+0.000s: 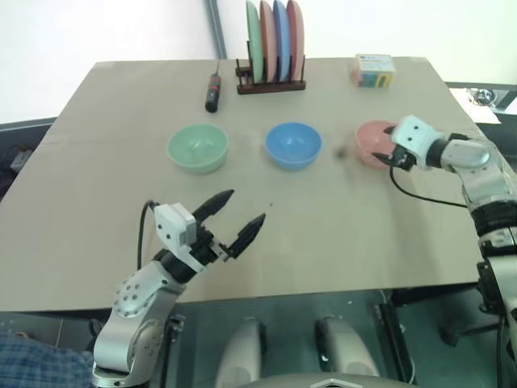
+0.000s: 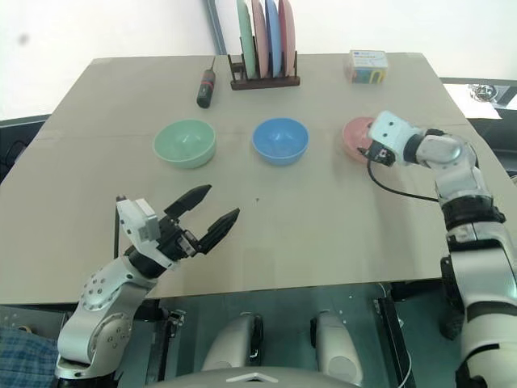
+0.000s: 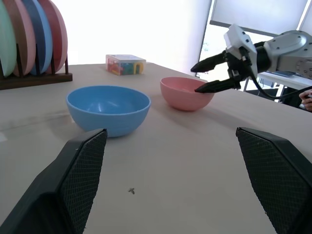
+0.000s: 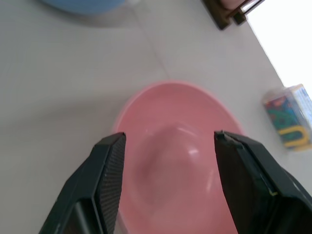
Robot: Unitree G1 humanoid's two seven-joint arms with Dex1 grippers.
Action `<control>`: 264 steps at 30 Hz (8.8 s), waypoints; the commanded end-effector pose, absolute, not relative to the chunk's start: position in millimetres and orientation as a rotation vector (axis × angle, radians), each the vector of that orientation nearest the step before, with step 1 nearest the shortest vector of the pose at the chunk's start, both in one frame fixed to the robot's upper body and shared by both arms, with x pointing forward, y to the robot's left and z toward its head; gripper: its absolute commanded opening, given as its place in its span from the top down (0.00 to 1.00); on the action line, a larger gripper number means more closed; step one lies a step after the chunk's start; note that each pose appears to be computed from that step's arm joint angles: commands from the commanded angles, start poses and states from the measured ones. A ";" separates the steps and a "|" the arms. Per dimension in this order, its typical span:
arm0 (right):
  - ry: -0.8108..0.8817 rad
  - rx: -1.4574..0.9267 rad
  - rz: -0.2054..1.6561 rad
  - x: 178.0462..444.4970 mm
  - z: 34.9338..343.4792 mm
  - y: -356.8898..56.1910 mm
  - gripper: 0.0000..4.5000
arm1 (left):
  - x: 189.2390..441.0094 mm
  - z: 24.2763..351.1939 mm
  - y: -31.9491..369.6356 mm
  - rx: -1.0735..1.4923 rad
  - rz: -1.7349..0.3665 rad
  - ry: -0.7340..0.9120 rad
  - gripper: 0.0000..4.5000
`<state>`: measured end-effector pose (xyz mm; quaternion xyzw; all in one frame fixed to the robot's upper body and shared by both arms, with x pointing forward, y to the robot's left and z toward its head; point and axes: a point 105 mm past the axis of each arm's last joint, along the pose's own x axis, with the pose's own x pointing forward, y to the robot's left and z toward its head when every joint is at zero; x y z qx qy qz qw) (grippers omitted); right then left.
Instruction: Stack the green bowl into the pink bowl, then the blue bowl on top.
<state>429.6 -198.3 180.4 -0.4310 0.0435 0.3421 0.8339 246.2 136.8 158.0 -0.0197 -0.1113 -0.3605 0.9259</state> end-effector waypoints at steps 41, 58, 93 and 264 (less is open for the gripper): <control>0.200 -0.972 0.882 432.0 165.5 -183.5 0.99 | 238.8 165.3 136.1 -0.012 -0.732 -0.265 0.00; 0.001 -1.171 1.613 273.2 172.2 -83.1 0.99 | 246.0 154.8 142.8 0.004 -0.728 -0.239 0.00; -0.072 -0.250 1.261 290.4 248.3 -139.1 0.00 | 318.7 187.2 207.8 0.370 -0.473 -0.083 0.00; -0.075 -1.006 1.553 298.8 247.3 -86.0 0.99 | 265.3 210.6 235.3 0.156 -0.681 -0.243 0.00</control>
